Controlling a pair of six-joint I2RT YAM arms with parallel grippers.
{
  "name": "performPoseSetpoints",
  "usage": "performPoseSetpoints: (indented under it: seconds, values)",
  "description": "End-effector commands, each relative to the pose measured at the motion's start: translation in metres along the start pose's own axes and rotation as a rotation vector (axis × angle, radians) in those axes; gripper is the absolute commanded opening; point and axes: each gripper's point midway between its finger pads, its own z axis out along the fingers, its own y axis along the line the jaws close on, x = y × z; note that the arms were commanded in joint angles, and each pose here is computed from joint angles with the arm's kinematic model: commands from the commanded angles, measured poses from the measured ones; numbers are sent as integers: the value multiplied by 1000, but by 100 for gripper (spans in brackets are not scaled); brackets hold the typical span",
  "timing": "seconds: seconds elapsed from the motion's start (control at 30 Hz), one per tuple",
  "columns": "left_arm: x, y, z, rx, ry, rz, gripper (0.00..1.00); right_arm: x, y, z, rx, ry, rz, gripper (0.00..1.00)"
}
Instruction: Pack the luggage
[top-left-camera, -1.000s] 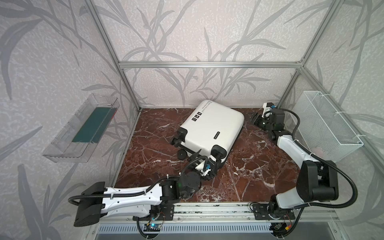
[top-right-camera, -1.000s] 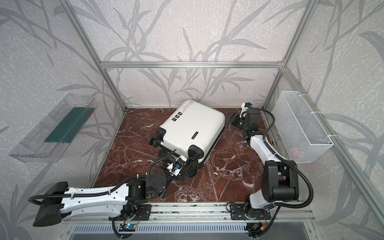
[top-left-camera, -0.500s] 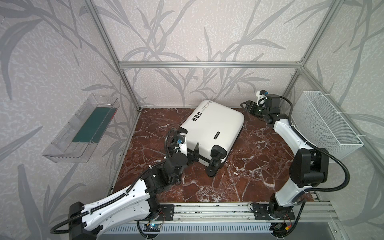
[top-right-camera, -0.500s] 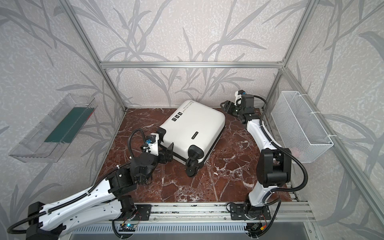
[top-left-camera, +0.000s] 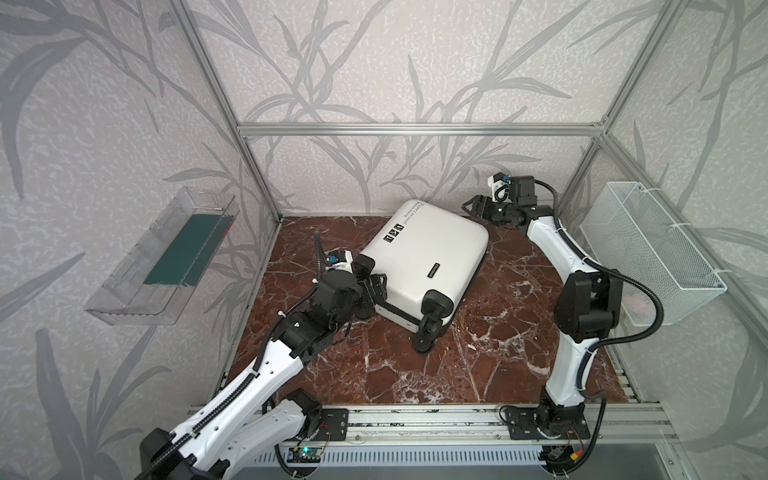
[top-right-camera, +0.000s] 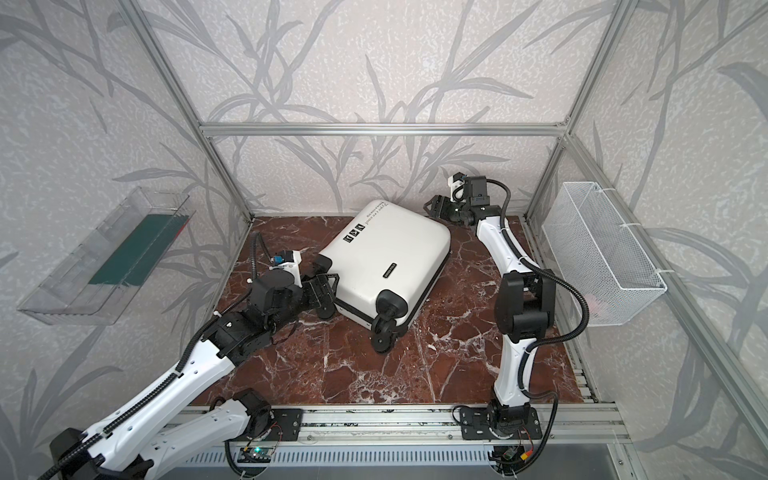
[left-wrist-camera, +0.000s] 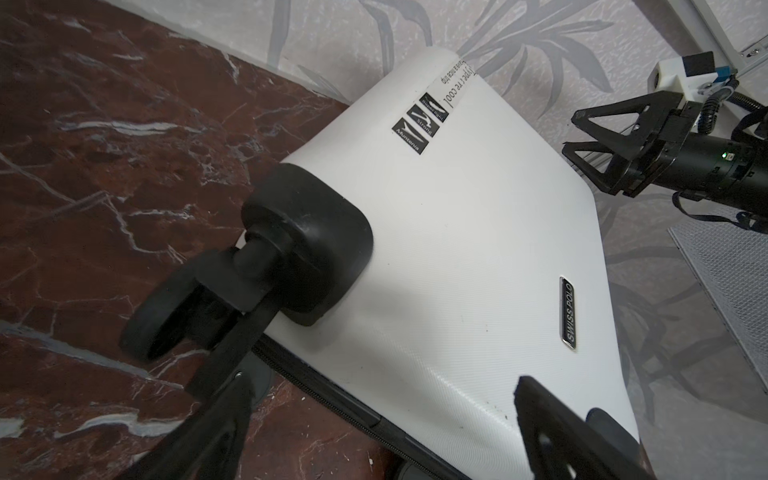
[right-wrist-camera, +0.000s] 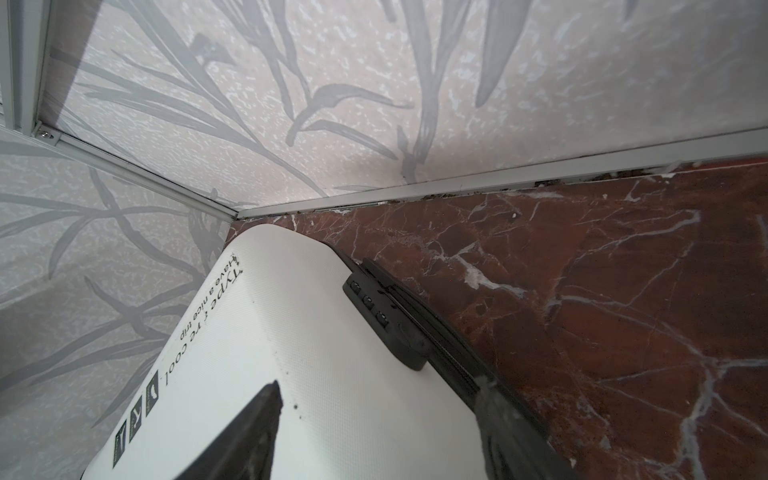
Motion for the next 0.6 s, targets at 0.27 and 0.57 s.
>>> performPoseSetpoints:
  seconds: [0.27,0.57]
  values:
    - [6,-9,35,145,120,-147,99,15,21,-1,-105,120,-24,73]
    - [-4,-13,42,149,117,-117,99,35,21,-4,-137,147,-5,70]
